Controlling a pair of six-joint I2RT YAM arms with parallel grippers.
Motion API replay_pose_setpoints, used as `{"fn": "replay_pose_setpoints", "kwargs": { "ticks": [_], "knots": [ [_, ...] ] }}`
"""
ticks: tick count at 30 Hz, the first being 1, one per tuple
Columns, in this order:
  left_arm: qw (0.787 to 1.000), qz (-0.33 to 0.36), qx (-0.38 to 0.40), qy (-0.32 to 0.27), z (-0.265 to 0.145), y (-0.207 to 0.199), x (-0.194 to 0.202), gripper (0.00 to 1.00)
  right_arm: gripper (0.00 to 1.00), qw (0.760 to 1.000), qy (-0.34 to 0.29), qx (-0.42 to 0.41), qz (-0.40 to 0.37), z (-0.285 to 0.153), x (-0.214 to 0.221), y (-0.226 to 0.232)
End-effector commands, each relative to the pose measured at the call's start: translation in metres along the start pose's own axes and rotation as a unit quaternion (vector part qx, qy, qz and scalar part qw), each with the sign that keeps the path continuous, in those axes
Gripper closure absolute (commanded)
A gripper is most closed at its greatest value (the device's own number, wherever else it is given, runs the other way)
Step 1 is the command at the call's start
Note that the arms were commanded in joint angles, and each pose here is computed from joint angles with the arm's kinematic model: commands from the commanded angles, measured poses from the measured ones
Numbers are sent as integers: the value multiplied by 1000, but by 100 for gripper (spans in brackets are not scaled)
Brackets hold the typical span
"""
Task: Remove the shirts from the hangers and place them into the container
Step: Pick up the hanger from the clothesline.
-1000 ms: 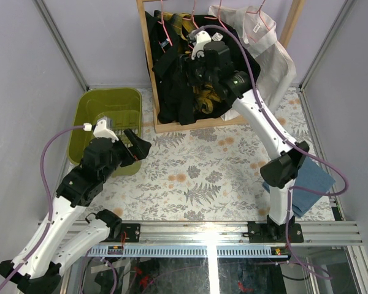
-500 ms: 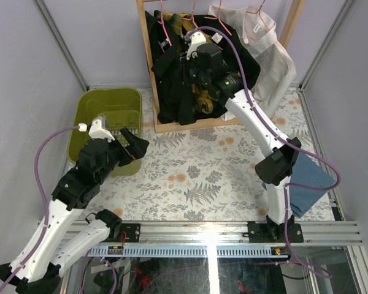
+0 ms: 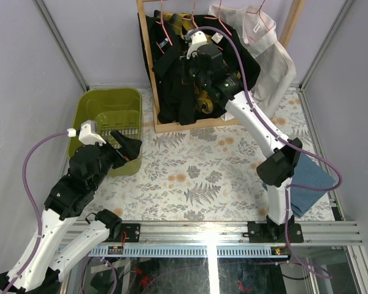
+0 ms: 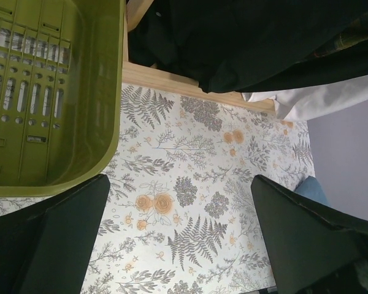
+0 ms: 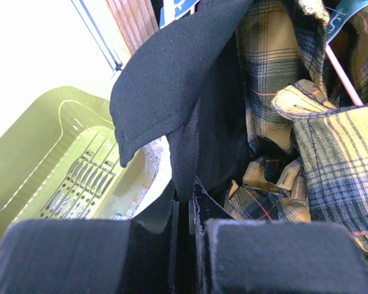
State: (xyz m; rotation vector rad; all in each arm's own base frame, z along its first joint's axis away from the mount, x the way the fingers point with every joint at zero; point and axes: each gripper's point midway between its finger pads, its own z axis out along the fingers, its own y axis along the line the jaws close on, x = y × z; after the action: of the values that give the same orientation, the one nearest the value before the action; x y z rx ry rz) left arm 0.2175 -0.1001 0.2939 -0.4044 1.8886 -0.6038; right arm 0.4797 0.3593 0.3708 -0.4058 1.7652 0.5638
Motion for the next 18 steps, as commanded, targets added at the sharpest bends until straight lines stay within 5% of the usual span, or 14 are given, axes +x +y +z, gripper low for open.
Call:
{"fn": "replay_pose_setpoints", "kwargs": {
  "ticks": [1, 18],
  "knots": [
    [1000, -21, -6, -13, 0, -2, -8, 0, 100, 988, -151, -1, 16, -45, -98, 12],
    [999, -38, 2, -11, -3, -7, -9, 0, 100, 982, -182, 13, 47, -101, -126, 9]
  ]
}}
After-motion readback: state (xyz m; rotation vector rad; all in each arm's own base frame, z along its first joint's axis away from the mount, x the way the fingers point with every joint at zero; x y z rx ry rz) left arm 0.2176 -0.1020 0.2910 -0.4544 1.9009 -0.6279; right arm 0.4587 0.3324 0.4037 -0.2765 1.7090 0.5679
